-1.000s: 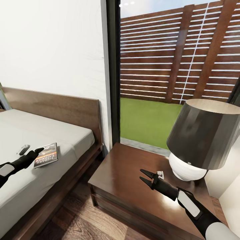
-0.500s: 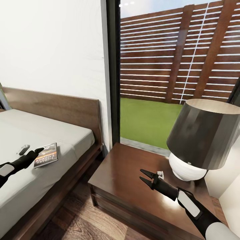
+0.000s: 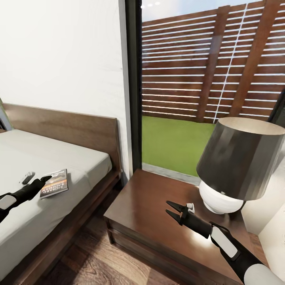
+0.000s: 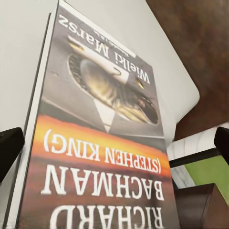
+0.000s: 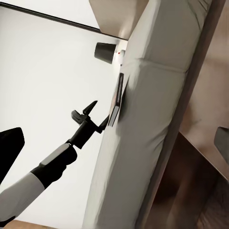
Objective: In the bedroom, move the book from the bed onto either nightstand, and place the two sandals side by side next to the bed.
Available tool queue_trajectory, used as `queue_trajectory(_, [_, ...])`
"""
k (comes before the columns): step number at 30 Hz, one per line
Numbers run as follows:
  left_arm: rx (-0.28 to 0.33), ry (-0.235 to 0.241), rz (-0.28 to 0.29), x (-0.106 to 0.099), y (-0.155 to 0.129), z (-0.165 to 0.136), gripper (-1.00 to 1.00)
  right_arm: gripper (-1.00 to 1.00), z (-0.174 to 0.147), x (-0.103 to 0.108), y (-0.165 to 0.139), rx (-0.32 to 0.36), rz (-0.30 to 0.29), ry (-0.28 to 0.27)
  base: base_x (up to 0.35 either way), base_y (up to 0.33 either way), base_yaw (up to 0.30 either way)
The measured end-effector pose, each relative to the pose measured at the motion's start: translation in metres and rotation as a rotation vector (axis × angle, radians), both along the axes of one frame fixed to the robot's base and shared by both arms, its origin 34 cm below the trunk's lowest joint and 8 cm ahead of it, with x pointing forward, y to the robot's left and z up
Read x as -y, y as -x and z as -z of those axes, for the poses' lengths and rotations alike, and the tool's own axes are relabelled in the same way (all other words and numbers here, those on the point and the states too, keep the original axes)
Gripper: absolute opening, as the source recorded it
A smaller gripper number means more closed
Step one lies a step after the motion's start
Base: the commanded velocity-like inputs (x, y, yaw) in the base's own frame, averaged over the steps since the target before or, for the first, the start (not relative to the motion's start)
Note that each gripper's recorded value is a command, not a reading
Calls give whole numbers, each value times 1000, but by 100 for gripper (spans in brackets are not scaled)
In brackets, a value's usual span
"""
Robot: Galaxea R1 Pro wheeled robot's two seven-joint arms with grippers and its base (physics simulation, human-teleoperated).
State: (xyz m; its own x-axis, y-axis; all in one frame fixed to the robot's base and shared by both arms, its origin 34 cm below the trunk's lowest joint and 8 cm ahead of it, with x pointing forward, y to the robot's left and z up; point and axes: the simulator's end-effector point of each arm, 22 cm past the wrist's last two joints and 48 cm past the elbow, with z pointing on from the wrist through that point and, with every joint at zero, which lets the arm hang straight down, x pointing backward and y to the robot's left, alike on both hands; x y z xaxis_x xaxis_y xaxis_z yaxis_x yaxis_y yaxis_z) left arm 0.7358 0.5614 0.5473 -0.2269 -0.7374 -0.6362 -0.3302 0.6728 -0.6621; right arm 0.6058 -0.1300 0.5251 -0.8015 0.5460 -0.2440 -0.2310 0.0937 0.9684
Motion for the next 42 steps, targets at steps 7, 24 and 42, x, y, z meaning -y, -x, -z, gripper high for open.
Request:
queue_trajectory(7, [-1,-3,-4,-3,1,-1,100,100,0,0,0,0,0,0,-17,-21,0])
queue_trajectory(24, [-3,-7,-8,-7,3,-1,100,100,0,-2,0,0,-2,-2,-2,-9,0])
queue_trajectory(42, [-3,-8,-9,-8,3,-1,100,100,-1,-5,1,0,-4,-7,0,-73,0])
